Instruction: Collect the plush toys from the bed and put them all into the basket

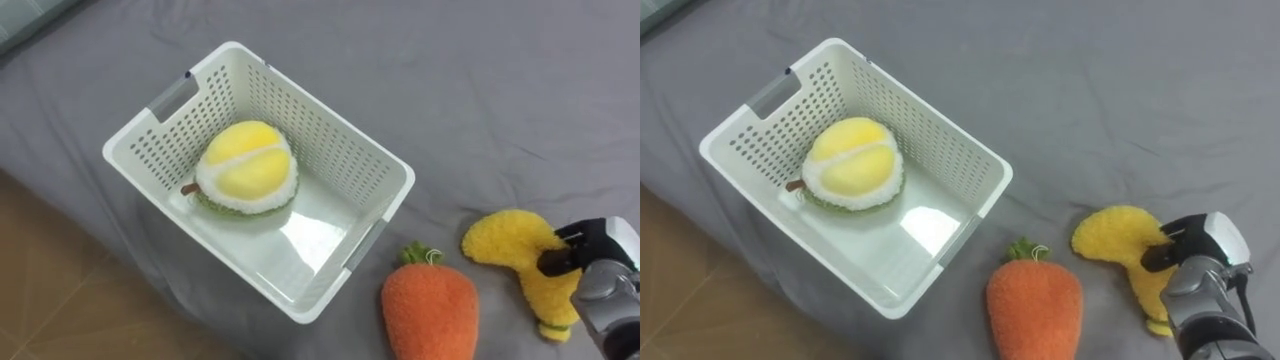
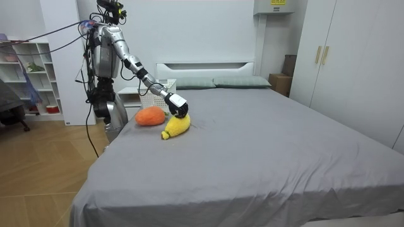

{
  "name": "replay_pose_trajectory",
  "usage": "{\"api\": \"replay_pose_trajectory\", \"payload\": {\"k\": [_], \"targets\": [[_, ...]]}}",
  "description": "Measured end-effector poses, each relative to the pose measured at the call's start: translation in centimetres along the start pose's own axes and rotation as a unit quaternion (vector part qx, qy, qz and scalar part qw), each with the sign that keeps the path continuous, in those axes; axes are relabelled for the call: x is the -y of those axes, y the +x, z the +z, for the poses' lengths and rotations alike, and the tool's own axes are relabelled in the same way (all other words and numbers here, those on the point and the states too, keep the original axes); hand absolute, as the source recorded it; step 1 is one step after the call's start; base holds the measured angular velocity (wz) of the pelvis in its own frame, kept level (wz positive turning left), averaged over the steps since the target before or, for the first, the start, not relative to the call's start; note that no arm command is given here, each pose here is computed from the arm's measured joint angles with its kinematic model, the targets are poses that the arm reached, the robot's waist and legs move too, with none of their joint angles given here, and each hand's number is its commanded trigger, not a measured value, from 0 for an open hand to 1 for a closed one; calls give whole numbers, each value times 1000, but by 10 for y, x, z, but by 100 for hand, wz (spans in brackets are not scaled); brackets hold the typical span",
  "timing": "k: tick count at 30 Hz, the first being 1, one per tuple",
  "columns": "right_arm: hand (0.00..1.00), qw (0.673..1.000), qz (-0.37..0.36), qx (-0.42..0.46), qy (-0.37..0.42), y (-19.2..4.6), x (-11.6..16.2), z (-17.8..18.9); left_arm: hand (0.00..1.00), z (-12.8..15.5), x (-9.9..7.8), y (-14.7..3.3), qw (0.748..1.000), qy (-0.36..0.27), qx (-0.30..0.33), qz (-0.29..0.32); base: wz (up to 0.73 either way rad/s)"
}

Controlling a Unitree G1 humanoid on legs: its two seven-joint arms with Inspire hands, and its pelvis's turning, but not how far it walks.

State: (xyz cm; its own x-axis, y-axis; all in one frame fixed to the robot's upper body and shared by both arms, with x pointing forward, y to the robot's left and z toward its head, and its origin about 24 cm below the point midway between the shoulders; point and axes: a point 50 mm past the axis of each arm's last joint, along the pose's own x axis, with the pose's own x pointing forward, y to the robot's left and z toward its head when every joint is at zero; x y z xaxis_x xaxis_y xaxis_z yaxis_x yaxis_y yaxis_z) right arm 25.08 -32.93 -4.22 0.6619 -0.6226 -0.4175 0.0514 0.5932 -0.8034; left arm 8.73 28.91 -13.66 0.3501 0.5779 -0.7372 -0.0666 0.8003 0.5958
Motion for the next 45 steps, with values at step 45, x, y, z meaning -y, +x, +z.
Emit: {"api": "replay_pose_trajectory", "payload": {"k": [45], "targets": [[100, 966, 18, 253, 57, -61, 3, 56, 0, -47, -12, -12, 999, -6, -45, 19, -5]]}}
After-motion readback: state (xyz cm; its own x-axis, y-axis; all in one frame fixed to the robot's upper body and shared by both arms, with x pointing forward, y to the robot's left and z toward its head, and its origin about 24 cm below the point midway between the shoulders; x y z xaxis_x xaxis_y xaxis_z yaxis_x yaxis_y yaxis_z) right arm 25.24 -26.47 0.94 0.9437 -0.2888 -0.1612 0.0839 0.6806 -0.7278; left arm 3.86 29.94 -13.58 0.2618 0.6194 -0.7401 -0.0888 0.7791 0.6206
